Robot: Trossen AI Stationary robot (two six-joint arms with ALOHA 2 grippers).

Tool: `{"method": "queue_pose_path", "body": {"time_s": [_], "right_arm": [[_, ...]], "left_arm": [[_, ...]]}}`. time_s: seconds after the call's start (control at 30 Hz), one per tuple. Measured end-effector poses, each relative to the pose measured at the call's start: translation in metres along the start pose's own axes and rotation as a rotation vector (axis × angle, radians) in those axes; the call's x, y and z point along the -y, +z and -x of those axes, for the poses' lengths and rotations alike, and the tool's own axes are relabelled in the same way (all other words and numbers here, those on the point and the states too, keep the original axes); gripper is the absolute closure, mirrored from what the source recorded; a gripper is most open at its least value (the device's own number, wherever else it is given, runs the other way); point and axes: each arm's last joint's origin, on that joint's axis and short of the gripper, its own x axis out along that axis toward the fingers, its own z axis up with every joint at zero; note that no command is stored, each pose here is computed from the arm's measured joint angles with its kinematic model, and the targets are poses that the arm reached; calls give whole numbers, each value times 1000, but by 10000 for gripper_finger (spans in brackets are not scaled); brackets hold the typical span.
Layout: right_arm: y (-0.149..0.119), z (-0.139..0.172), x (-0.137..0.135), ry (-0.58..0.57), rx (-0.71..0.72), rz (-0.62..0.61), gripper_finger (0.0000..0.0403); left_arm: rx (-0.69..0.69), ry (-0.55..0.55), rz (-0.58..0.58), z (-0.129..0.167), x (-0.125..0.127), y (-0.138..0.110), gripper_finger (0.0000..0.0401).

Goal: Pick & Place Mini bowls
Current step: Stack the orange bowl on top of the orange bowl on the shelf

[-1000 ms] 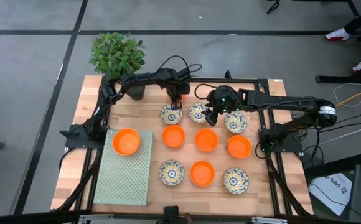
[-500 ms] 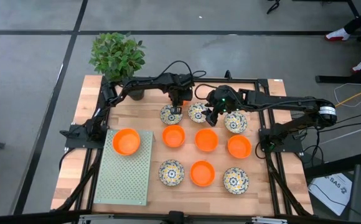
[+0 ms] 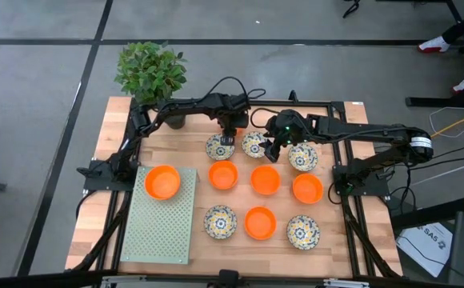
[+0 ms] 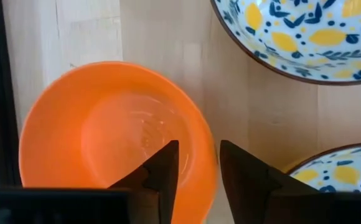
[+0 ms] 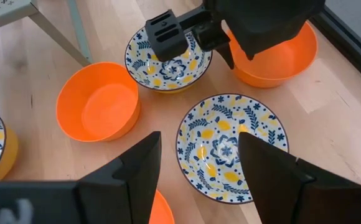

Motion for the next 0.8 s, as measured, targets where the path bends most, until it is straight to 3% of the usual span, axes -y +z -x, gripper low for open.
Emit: {"method": "queue_pose_path", "body": {"time_s": [0.17, 0.43, 0.8], "right_arm": [[0, 0, 0, 0, 1, 0, 190], [0, 0, 1, -2, 2, -2, 190], [4, 0, 8, -20, 28, -29, 190]], "left_arm": [[3, 14, 1, 0, -1, 0, 311], [7, 19, 2, 0, -2, 1, 393], [55, 30, 26, 14, -6, 10, 400]]}}
